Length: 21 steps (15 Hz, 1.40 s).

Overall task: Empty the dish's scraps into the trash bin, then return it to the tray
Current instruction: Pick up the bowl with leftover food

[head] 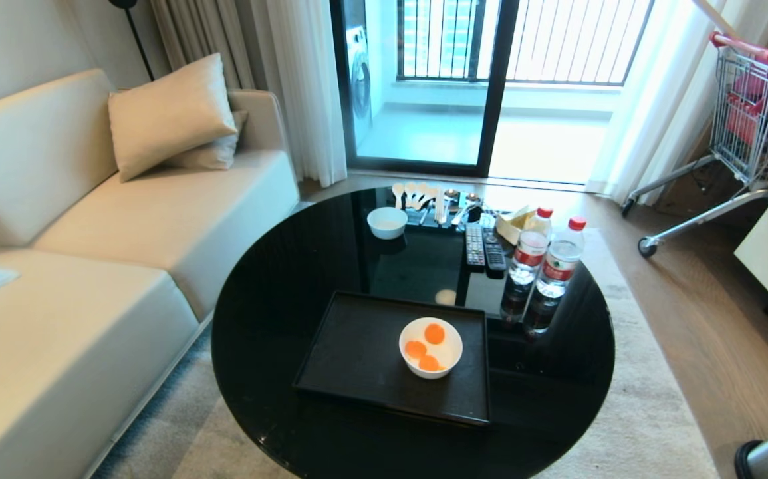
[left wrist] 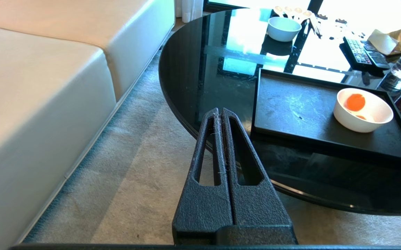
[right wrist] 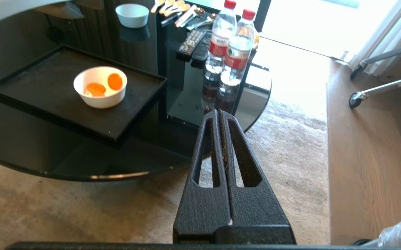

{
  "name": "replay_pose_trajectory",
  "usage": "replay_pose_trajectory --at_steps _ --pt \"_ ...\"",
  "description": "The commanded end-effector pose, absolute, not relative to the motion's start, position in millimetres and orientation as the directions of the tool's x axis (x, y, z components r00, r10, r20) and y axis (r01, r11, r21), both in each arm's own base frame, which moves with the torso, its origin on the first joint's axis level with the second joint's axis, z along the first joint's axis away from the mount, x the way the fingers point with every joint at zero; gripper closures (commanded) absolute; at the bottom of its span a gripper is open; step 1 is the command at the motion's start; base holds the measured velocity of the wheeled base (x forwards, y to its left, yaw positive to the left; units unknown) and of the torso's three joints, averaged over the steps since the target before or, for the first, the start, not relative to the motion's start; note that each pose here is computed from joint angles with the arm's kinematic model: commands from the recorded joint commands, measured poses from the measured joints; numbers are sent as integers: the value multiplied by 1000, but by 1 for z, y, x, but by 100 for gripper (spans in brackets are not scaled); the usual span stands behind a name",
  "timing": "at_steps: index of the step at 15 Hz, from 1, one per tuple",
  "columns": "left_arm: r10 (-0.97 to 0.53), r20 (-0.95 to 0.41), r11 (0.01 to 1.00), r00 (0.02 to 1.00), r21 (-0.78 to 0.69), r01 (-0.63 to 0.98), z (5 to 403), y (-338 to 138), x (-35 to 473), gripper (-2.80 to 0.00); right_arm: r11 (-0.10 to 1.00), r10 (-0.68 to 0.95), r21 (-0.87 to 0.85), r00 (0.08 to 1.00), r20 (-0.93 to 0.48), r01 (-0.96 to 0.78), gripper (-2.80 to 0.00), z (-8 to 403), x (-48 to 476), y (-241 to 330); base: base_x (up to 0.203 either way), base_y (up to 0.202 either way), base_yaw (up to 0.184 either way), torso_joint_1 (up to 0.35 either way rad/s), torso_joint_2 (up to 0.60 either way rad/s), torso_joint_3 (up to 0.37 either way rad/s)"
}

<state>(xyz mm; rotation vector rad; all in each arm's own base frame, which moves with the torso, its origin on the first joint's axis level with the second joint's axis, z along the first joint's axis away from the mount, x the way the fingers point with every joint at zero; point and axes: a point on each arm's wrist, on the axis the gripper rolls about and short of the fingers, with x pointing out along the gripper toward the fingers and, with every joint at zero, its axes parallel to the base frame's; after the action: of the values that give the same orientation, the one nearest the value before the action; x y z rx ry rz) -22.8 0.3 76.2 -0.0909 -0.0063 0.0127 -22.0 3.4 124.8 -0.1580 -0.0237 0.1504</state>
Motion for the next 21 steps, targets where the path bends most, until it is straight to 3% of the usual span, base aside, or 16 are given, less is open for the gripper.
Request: replay_pose_trajectory --at_steps 1,5,10,17,21 --pt "14 6 996 1000 -92 -13 76 0 -23 0 974 161 -146 983 -88 -172 0 163 6 4 0 0 0 0 0 0" --pt "14 6 996 1000 -92 -13 76 0 -23 0 960 222 -151 969 -108 -237 0 228 55 7 0 0 0 0 0 0" --pt "14 6 996 1000 -92 -13 76 0 -23 0 927 302 -162 929 -213 -339 0 255 125 21 0 0 0 0 0 0" --pt "14 6 996 1000 -92 -13 76 0 -23 0 868 389 -101 794 -467 -485 0 220 223 64 0 0 0 0 0 0" --pt "14 6 996 1000 -92 -13 76 0 -23 0 860 425 21 693 -582 -510 0 195 267 104 0 0 0 0 0 0"
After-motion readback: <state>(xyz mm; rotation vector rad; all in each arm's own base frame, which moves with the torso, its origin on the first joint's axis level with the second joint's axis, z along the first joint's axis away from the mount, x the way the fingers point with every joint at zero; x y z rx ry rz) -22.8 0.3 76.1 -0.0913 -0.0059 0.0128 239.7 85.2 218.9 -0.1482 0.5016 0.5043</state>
